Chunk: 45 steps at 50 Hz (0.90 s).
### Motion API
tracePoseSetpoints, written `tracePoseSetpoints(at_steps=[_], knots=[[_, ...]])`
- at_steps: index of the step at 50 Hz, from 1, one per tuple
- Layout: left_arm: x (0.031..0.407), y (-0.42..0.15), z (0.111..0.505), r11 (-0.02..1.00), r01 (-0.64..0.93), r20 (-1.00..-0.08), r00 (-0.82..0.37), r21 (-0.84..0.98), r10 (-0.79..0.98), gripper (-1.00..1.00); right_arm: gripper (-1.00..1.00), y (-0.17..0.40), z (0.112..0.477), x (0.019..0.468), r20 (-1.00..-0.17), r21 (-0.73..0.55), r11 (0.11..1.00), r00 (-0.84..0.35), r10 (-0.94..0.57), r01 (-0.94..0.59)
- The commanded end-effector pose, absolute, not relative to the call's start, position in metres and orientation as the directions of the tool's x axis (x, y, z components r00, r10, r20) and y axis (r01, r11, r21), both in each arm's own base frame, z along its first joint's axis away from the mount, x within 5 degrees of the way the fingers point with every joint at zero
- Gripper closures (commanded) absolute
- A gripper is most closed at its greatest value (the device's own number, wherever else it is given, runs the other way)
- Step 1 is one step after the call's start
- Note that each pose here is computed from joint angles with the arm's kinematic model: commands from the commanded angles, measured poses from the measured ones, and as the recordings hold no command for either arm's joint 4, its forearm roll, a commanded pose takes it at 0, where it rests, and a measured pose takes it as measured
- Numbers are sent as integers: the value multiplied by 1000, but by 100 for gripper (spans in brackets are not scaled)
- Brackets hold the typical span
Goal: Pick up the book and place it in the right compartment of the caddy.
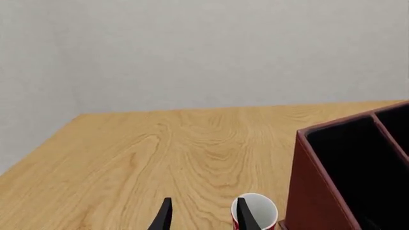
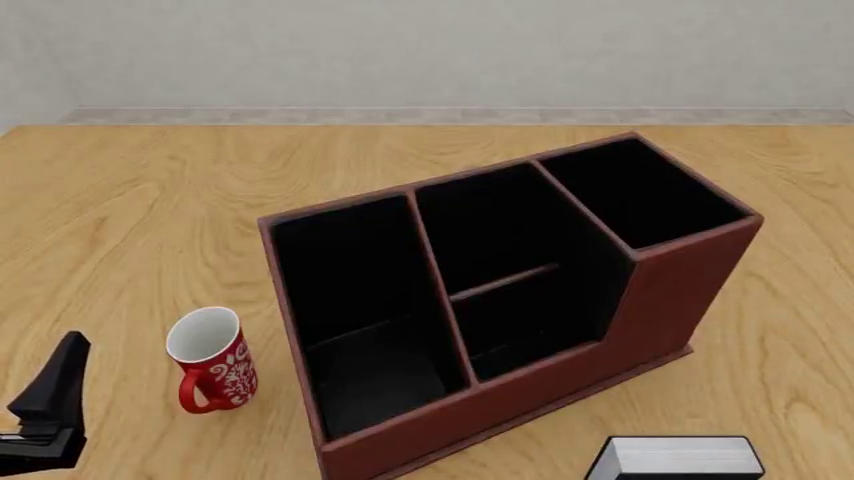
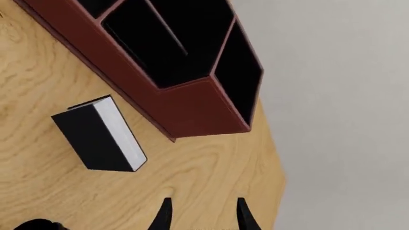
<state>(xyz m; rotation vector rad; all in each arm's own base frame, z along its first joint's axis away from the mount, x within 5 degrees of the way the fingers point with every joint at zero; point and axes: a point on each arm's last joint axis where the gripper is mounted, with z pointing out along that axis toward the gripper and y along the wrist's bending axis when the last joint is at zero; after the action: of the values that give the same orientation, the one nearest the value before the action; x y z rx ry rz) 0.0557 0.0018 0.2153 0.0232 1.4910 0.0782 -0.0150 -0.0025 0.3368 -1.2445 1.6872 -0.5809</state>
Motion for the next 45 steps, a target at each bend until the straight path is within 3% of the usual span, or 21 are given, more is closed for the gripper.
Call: tracePoseSetpoints(at_steps=[1, 31, 45], knots=[[56, 2, 213, 997, -35, -995, 74, 68, 70, -100, -100, -1, 337, -6, -357, -765, 330, -62, -932, -553], [56, 2, 213, 997, -46, -995, 77, 65, 68, -100, -100, 12, 331, 40, -295, -630, 218, -30, -955, -746], [56, 2, 212, 997, -46, -995, 69, 64, 67, -100, -100, 20, 330, 56, -302, -561, 216, -45, -952, -799]])
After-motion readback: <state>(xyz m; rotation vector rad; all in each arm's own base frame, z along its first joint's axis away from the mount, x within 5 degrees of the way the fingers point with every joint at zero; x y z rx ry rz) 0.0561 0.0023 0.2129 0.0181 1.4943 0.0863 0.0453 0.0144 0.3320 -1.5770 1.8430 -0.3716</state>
